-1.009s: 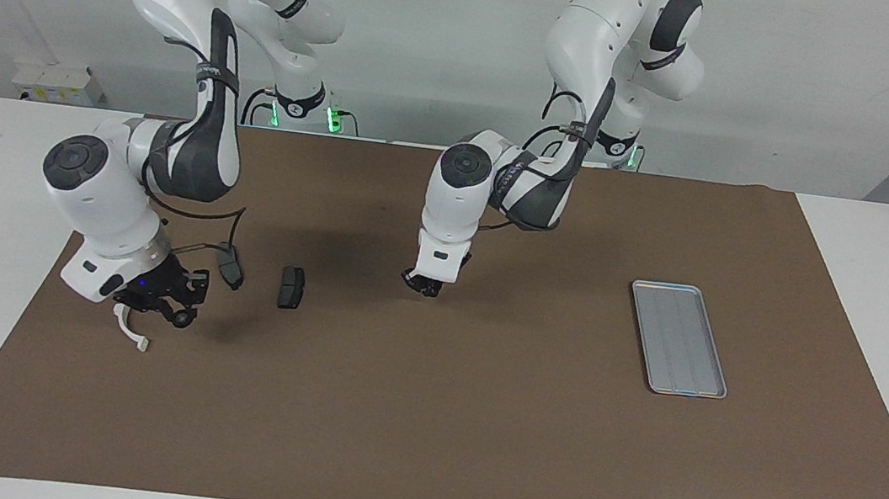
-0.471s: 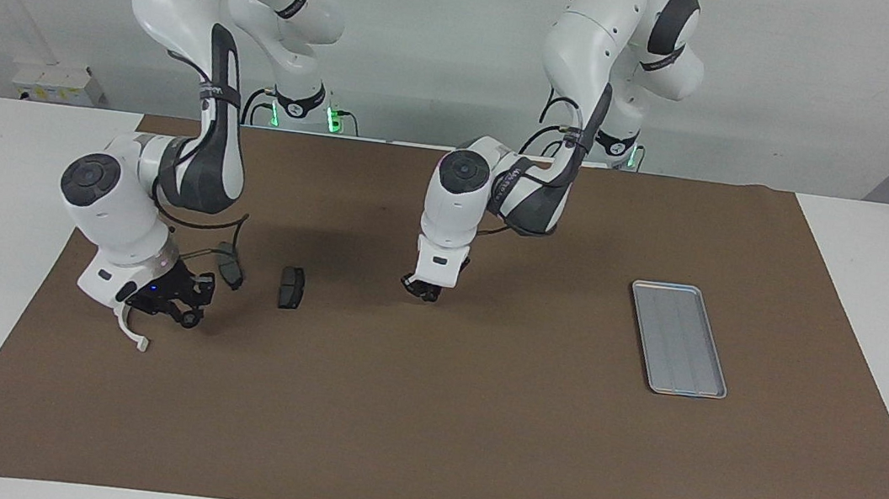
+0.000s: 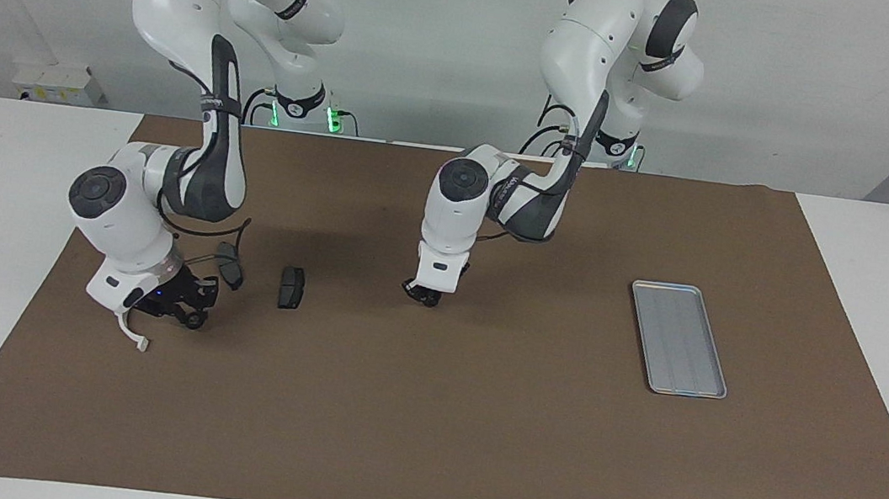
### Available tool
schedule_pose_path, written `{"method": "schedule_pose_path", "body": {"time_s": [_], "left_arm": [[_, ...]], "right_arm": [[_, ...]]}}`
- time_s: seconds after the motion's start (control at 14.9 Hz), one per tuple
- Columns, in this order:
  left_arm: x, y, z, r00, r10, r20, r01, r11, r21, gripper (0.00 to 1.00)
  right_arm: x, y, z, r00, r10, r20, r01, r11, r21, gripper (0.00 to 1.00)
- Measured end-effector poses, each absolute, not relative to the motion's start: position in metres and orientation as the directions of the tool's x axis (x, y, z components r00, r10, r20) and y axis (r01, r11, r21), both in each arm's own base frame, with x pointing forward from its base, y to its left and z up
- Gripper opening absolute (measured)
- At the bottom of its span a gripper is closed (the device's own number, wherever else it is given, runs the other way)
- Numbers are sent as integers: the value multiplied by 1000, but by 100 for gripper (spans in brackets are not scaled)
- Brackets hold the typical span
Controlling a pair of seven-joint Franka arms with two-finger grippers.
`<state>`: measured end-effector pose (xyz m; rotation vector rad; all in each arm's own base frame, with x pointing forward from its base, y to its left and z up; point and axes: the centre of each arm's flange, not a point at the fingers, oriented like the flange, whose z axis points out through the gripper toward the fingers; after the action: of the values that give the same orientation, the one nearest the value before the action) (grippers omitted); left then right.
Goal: Place bearing gear from tray to pile
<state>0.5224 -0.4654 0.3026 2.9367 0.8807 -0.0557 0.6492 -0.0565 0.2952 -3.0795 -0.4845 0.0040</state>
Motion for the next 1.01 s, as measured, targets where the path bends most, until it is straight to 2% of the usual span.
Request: {"method": "schedule_pose_path", "body": {"time_s": [0.47, 0.54, 0.61, 0.67, 0.87, 0.94, 1.01], "left_arm": [[522, -465, 300, 834, 548, -56, 551, -832, 60, 24], [522, -464, 300, 834, 548, -56, 551, -832, 60, 24], [522, -464, 300, 834, 549, -56, 551, -832, 60, 29], [522, -464, 300, 834, 549, -56, 552, -832, 60, 38], [522, -464, 299, 833, 550, -56, 552, -831, 59, 40], [522, -464, 299, 833, 550, -56, 553, -831, 58, 40], [522, -463, 299, 833, 551, -57, 554, -831, 55, 48]], "right_arm": [[648, -56, 291, 950, 313, 6, 313, -950, -23, 34], [647, -54, 292, 950, 314, 3, 314, -949, -25, 39], [647, -52, 296, 950, 313, 0, 313, -949, -27, 39], [647, -50, 302, 950, 311, 3, 311, -950, -26, 42], [647, -45, 321, 955, 295, 23, 295, -955, -18, 73], [647, -44, 326, 956, 292, 28, 292, -956, -16, 80], [647, -42, 331, 957, 287, 33, 288, -957, -15, 80]]}}
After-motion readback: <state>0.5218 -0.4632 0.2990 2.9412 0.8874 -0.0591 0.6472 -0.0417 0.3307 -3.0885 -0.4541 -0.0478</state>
